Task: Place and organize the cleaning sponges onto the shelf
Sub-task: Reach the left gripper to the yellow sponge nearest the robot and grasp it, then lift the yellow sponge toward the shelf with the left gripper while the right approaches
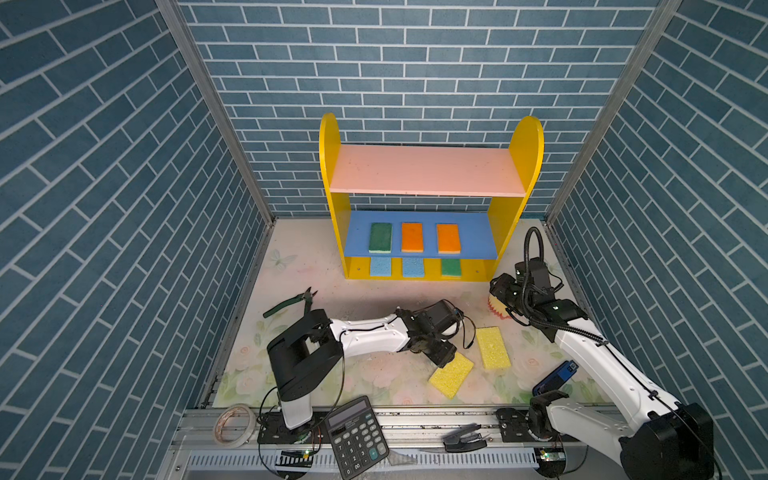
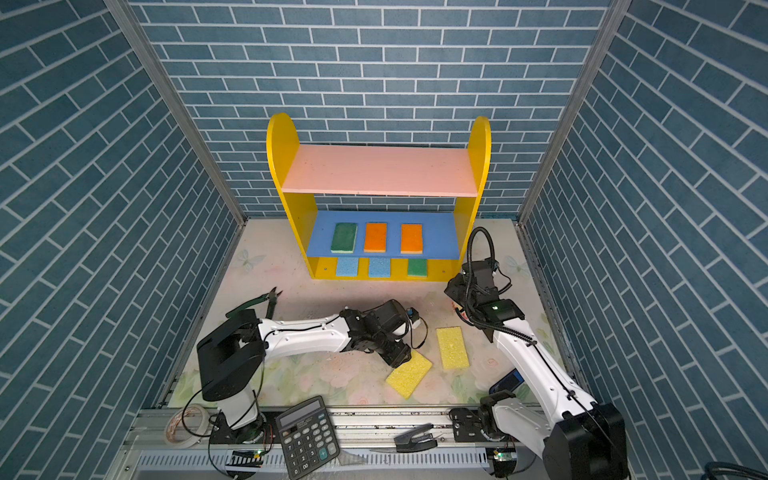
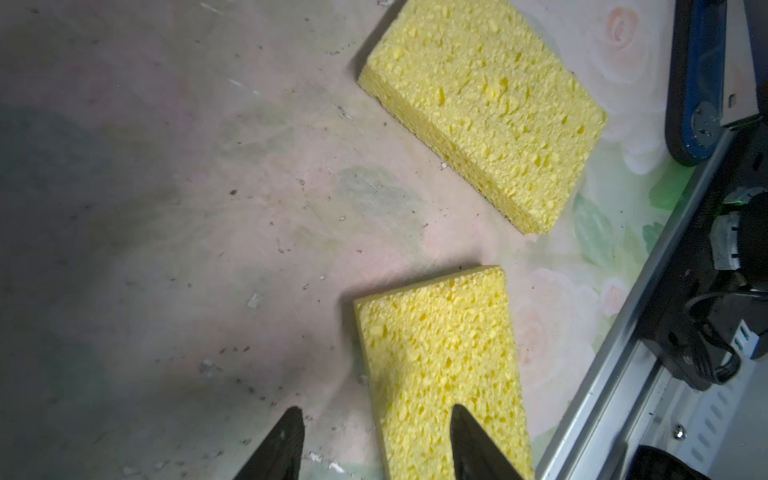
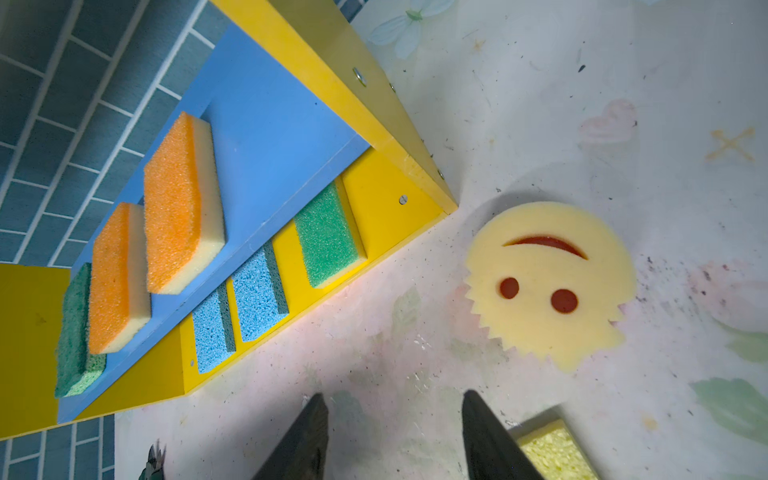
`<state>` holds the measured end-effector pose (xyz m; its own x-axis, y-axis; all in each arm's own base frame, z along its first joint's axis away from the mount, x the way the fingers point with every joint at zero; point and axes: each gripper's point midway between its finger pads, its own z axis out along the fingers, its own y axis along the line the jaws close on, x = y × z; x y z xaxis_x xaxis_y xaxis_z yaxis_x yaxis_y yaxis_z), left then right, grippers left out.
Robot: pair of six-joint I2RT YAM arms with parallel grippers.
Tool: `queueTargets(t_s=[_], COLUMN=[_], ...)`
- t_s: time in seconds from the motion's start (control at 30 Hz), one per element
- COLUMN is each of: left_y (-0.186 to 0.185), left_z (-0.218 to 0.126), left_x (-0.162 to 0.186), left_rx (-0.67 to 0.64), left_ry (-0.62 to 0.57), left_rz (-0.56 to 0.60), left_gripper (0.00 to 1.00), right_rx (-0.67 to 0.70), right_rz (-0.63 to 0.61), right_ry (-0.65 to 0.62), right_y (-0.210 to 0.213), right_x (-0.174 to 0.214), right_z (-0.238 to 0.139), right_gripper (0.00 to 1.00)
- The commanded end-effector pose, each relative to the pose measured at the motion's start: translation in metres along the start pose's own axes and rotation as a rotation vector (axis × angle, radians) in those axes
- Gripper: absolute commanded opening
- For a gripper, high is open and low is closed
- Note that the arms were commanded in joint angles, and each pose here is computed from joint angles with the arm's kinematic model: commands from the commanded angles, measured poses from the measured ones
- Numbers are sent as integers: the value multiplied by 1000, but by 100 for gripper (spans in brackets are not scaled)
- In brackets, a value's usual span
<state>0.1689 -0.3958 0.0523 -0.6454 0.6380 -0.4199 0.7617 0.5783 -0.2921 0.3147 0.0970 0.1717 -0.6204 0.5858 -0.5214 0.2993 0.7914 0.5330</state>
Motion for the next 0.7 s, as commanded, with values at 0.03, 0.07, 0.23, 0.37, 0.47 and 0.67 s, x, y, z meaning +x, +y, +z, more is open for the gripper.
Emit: queueTargets(t_s=[0.03,0.07,0.23,0.37,0.47,0.67], left_y=[-14,-12,-9,-8,-8,-5], left_z=[9,13,24,30,30,18], left_x=[7,9,12,14,10,-1], left_rx=[44,40,30,32,32,29], left_ry=[56,65,105,132,132,86], left_rz=[51,51,55,61,63,32], left_gripper=[58,58,52,40,27,1], right_rx=[-9,-8,-42,-48,-64,-78], right_rz=[-5,-3,30,36,35,37], right_ry=[22,23,12,-14,-13,11], right_y=[-3,-4,1,2,5,8], right_x=[2,1,-6,-13,-15,-13], right_z=[8,10,13,11,9,11], right_gripper=[53,53,52,52,52,52])
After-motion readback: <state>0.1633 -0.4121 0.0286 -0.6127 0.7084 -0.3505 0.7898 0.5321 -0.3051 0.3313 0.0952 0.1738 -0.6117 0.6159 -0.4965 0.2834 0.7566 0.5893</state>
